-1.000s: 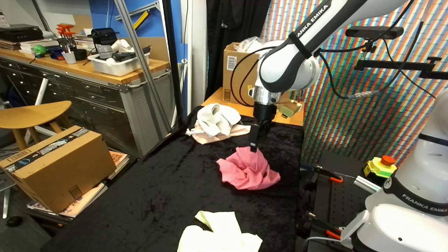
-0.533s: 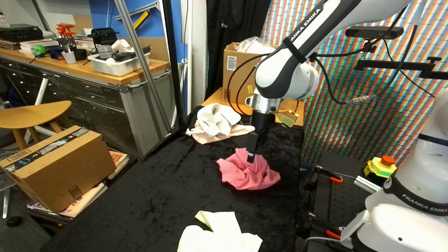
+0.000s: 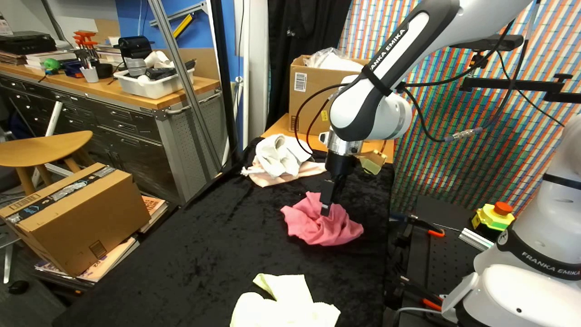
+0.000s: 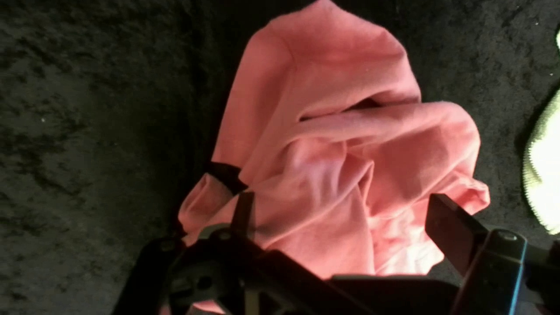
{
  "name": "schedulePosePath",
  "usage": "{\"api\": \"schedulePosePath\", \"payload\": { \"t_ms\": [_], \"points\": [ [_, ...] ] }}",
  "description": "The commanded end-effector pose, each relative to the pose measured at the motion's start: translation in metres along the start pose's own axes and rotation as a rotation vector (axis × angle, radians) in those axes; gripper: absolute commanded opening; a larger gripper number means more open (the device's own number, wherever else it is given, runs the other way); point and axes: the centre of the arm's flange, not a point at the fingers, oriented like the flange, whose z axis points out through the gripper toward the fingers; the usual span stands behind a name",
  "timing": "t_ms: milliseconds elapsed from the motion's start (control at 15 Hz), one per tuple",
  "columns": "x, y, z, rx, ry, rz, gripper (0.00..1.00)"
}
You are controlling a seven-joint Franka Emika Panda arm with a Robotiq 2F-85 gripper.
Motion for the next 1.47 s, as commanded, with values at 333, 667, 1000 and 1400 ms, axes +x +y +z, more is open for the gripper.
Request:
{"api": "schedulePosePath", "payload": {
  "t_ms": [333,667,1000,1400],
  "points": [
    [-0.004,-0.007,0.006,-0.002,0.022,-0.044,1.00],
    [-0.002,-0.014,0.007,0.016,0.025,-0.056,0.74],
    [0.001,-0.012,0.003,0.028,0.026,-0.048,0.35],
    [0.008,-0.008,-0.035,0.046,0.086,-0.047,0.04]
  ]
}}
